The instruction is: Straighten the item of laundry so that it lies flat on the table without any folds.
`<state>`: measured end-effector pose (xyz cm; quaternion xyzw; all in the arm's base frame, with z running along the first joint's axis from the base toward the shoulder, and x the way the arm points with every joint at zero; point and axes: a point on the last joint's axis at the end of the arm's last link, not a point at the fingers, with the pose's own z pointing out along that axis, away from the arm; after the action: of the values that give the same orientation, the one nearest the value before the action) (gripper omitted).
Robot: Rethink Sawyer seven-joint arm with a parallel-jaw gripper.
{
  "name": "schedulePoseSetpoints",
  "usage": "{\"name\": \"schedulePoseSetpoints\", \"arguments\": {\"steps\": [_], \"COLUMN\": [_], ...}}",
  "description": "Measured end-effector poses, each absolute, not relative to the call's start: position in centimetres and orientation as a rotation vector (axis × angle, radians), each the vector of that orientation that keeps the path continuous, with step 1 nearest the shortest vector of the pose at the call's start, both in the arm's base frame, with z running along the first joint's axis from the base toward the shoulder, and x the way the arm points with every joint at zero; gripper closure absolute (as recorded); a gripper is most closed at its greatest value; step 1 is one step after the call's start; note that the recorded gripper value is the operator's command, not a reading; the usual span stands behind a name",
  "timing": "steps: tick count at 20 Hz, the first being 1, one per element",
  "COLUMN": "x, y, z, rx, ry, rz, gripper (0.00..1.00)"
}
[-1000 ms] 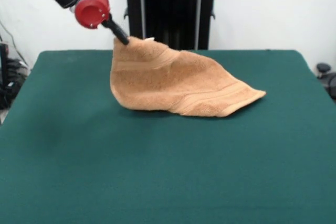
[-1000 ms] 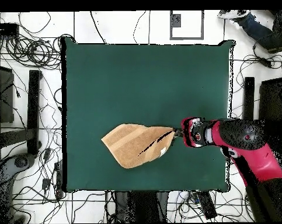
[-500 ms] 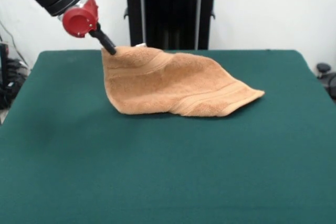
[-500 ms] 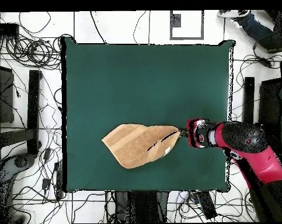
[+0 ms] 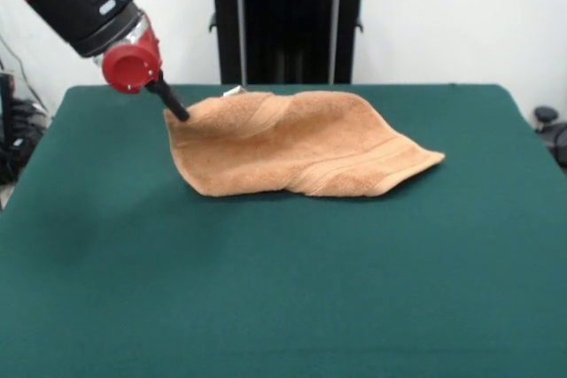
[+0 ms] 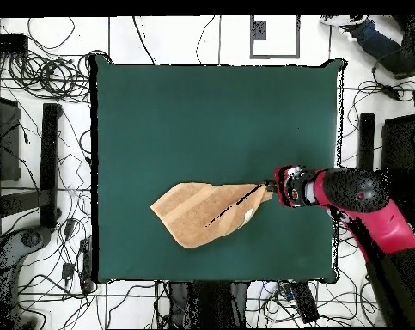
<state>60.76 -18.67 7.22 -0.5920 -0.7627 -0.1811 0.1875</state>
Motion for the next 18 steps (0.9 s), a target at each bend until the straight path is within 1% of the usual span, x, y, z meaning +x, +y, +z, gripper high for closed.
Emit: {"name": "schedulePoseSetpoints", "arguments": {"steps": [7,18], "x": [62.7,64.8], "y": [-19.7,-22.0], "z": [5.6,6.0], "rx": [-1.608,-1.483], "ry": [-2.196,-2.192], "rz": [-0.486,-0.423], "gripper": [1.0,1.0]}}
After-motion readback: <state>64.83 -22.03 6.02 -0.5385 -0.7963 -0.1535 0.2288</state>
